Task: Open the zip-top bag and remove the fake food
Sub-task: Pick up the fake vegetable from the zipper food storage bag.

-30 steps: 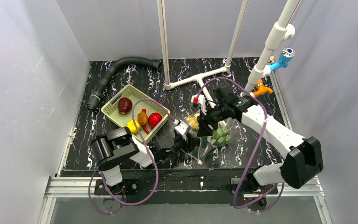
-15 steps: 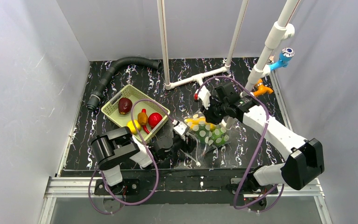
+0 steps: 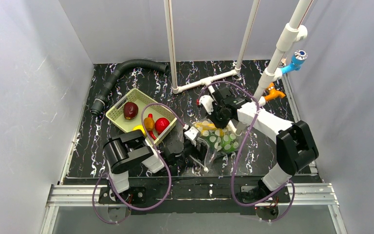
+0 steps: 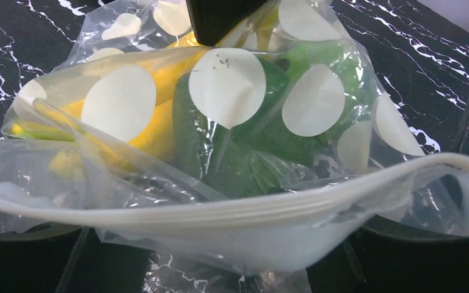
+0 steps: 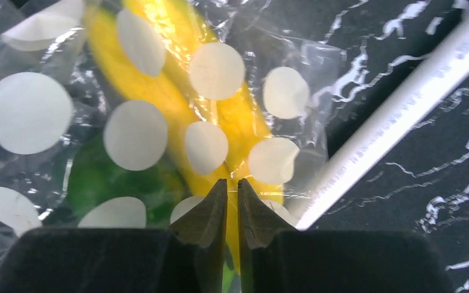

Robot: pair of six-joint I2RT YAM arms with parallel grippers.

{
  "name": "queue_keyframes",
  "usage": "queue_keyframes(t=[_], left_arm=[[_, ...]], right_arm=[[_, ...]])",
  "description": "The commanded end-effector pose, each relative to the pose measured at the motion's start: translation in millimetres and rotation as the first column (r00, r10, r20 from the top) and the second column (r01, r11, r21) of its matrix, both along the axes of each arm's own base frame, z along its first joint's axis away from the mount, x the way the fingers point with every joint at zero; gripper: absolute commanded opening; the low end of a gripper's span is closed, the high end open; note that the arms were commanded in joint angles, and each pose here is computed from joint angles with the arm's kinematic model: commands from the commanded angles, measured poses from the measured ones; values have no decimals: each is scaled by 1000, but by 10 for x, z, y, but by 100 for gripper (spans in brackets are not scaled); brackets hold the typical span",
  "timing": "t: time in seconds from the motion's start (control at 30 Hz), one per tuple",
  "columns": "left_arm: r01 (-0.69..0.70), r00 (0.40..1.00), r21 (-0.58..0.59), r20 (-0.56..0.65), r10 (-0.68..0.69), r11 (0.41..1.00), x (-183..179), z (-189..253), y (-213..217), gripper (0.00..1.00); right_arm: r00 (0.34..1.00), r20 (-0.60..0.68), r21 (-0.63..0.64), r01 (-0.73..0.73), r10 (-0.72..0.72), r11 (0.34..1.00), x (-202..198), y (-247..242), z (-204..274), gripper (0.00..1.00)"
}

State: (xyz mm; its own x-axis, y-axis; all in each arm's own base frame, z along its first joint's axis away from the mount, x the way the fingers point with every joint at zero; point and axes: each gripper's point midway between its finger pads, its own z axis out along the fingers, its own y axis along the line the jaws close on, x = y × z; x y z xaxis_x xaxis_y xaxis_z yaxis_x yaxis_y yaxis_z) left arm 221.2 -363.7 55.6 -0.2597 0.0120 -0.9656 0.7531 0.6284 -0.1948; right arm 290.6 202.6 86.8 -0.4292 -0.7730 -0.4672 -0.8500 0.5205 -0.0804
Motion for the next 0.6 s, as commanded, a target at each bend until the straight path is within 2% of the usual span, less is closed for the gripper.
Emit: queue_keyframes(t=[0.0, 0.2, 0.33, 0.4, 0.43, 0.47, 0.53, 0.57], left_arm=[[-13, 999, -62, 41, 15, 998, 154, 179, -86, 77], [-1, 999, -76, 34, 3, 997, 196, 191, -142, 82], [10, 1000, -76, 25, -8, 997, 176, 174, -153, 84], [13, 1000, -73, 21, -11, 997, 167, 155, -142, 83], [9, 1000, -72, 18, -8, 997, 166, 150, -133, 80], [5, 1000, -69, 14, -4, 998, 163, 137, -116, 74], [-9, 1000, -62, 7, 9, 998, 160, 118, -63, 53], [-18, 1000, -55, 2, 18, 998, 158, 97, -30, 36]], right_arm=[[984, -106, 90, -134, 143, 987, -302, 248, 104, 17], [887, -252, 181, -349, 386, 920, -932, 494, 62, 16], [849, -310, 246, -364, 428, 899, -1073, 622, 98, 15], [865, -302, 223, -346, 402, 911, -1003, 631, 86, 15], [886, -277, 186, -330, 371, 926, -908, 604, 71, 15], [906, -254, 149, -309, 338, 939, -823, 566, 63, 15], [934, -212, 128, -267, 289, 955, -682, 510, 113, 15], [941, -199, 132, -251, 274, 959, -636, 486, 143, 15]])
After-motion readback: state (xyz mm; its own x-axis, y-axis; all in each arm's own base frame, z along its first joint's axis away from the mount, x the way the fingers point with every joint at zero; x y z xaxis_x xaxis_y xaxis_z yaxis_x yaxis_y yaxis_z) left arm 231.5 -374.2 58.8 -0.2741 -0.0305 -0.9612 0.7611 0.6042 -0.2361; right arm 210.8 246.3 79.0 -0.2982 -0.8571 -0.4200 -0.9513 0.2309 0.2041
